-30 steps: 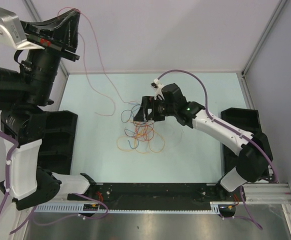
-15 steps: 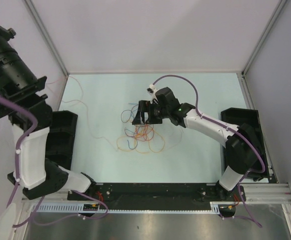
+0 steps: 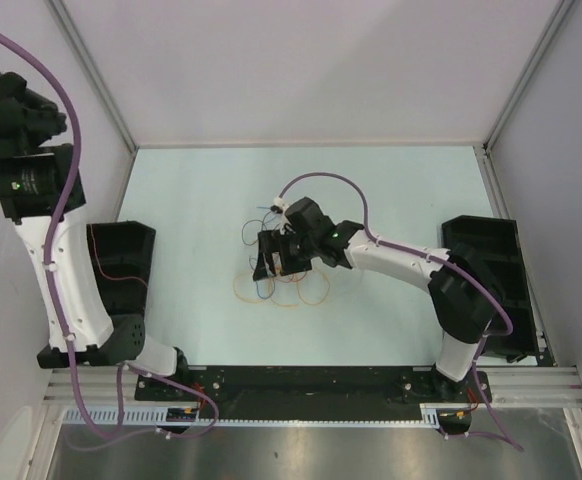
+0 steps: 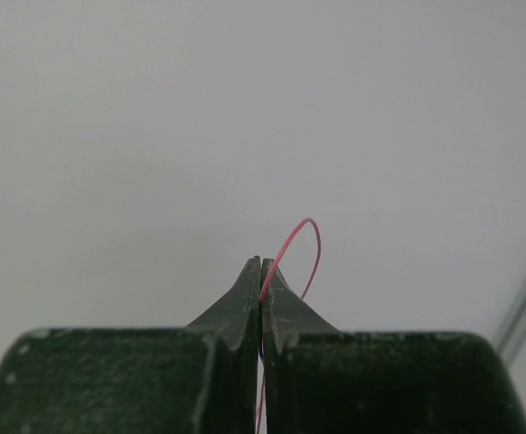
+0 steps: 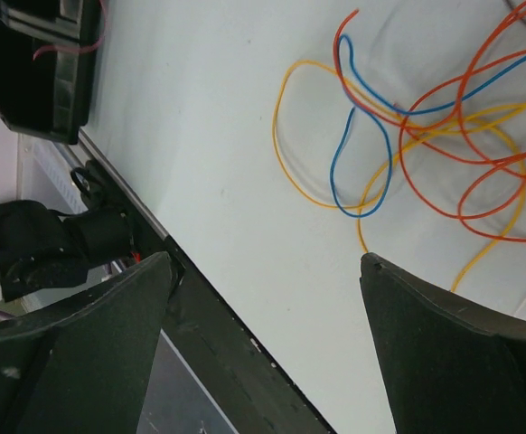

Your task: Untangle the cables

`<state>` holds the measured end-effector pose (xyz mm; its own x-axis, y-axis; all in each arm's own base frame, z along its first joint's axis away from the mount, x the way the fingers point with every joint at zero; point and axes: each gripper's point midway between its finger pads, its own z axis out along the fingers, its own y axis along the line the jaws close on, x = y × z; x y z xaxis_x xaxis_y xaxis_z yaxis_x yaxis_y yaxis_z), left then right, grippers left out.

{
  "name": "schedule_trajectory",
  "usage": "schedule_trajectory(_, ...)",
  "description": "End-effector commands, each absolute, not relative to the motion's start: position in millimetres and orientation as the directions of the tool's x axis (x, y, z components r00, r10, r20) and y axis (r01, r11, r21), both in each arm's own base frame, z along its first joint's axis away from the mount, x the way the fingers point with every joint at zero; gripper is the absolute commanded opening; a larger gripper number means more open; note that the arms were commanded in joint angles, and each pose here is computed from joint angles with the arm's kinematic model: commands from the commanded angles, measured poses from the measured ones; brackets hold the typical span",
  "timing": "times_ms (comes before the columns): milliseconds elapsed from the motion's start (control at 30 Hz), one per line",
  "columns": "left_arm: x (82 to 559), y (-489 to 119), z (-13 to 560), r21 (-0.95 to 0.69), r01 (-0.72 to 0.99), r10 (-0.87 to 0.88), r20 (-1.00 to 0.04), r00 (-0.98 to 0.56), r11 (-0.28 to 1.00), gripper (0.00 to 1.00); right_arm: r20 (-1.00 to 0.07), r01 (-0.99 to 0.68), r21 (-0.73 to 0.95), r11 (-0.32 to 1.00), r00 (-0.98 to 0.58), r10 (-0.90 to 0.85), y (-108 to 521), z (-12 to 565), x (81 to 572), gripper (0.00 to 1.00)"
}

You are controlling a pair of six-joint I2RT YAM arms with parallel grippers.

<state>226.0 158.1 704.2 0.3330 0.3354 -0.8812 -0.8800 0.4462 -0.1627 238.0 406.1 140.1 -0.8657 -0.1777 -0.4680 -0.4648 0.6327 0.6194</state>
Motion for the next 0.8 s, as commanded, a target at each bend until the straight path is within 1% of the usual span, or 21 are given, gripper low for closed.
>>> schedule_trajectory(0,222.9,190.5,677.5,-0.183,-0.895,0.270,-0.912,0.309,0.407,0.00,-0.440,-0.479,0.608,0.634,-0.867,-0.233,416.9,123.0,220.6,0.89)
schedule_trajectory(33,220.1,202.2,672.3,-0.226,-0.892,0.249,-0.907,0.339,0.392,0.00,-0.428,-0.476,0.604,0.639,-0.870,-0.244,417.9,116.5,217.7,0.89)
schedule_trajectory(100,236.4,212.0,645.0,-0.167,-0.895,0.207,-0.940,0.271,0.413,0.00,-0.411,-0.477,0.599,0.644,-0.873,-0.264,418.6,108.9,211.8,0.88)
schedule_trajectory(133,229.1,218.1,639.7,-0.213,-0.890,0.182,-0.935,0.306,0.403,0.00,-0.400,-0.473,0.593,0.651,-0.875,-0.272,417.7,102.9,210.6,0.88)
schedule_trajectory(200,241.4,225.8,610.0,-0.180,-0.892,0.134,-0.957,0.256,0.415,0.00,-0.390,-0.470,0.588,0.658,-0.878,-0.279,417.0,98.8,208.0,0.88)
schedule_trajectory(233,232.7,228.9,606.2,-0.210,-0.890,0.121,-0.952,0.280,0.405,0.00,-0.385,-0.468,0.584,0.663,-0.879,-0.282,416.4,96.7,207.3,0.87)
schedule_trajectory(300,239.5,235.9,581.5,-0.195,-0.895,0.086,-0.965,0.249,0.402,0.00,-0.380,-0.465,0.578,0.671,-0.880,-0.284,414.9,94.5,206.5,0.87)
schedule_trajectory(333,235.1,236.8,578.5,-0.217,-0.888,0.073,-0.961,0.268,0.406,0.00,-0.381,-0.464,0.573,0.676,-0.881,-0.282,413.7,93.7,207.8,0.87)
schedule_trajectory(400,236.8,242.4,551.8,-0.193,-0.900,0.033,-0.974,0.224,0.391,0.00,-0.377,-0.460,0.569,0.682,-0.882,-0.281,412.5,92.7,207.7,0.87)
schedule_trajectory(467,227.4,238.1,543.3,-0.214,-0.895,0.021,-0.970,0.241,0.391,0.00,-0.373,-0.458,0.567,0.684,-0.884,-0.283,412.4,90.0,207.7,0.87)
schedule_trajectory(500,232.5,239.9,520.5,-0.198,-0.899,-0.008,-0.977,0.212,0.389,0.00,-0.371,-0.458,0.568,0.684,-0.884,-0.284,412.5,89.5,207.4,0.87)
schedule_trajectory(567,224.3,231.1,514.0,-0.214,-0.885,-0.009,-0.973,0.231,0.414,0.00,-0.365,-0.454,0.570,0.685,-0.886,-0.284,413.1,87.4,207.1,0.87)
schedule_trajectory(600,227.8,231.9,493.0,-0.199,-0.888,-0.035,-0.979,0.203,0.414,0.00,-0.360,-0.451,0.573,0.685,-0.889,-0.284,413.9,86.6,206.1,0.86)
schedule_trajectory(767,222.3,217.3,458.9,-0.199,-0.867,-0.102,-0.980,0.171,0.457,0.00,-0.356,-0.463,0.572,0.678,-0.884,-0.303,415.8,83.9,200.5,0.86)
